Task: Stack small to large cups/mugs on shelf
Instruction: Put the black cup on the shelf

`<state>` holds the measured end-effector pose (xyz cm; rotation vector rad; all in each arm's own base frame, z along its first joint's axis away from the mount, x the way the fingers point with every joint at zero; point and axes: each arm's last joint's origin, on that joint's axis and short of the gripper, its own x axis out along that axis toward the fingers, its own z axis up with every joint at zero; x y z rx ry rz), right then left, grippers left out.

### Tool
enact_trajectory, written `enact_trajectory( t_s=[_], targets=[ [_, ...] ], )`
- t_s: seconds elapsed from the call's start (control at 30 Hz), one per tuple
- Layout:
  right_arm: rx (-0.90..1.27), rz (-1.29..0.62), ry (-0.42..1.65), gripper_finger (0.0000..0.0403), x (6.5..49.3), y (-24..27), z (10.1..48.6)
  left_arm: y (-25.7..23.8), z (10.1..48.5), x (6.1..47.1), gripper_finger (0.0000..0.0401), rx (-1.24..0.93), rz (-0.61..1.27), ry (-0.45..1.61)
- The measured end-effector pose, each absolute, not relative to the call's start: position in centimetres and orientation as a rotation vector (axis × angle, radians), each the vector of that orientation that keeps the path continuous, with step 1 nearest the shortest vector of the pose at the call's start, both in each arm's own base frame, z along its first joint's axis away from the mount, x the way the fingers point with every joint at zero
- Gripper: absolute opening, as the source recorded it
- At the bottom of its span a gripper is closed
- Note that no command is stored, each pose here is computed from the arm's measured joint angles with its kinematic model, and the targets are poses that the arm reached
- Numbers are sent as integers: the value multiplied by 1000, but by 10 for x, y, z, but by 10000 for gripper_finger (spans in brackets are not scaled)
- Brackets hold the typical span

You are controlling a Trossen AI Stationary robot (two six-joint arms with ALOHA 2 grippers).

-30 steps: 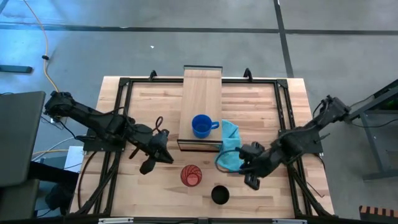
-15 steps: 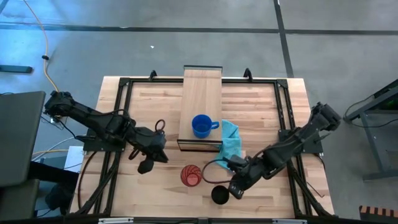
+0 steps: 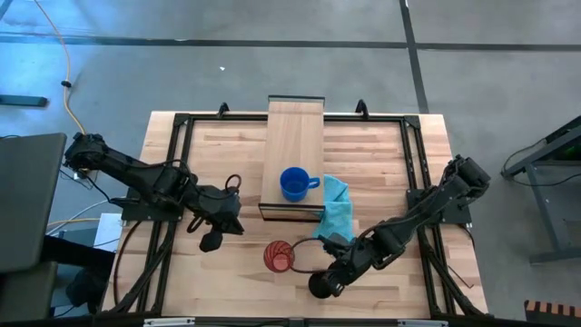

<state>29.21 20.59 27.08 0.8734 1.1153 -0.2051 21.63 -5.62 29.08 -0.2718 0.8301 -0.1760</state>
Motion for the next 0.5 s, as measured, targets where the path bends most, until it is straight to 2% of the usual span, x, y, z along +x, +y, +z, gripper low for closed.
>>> enact_trajectory(
  t_s=[0.5],
  targets=[
    [807,-218,1132,95,294,203,264,-56,290,216,33,-258,-154,828]
  ],
)
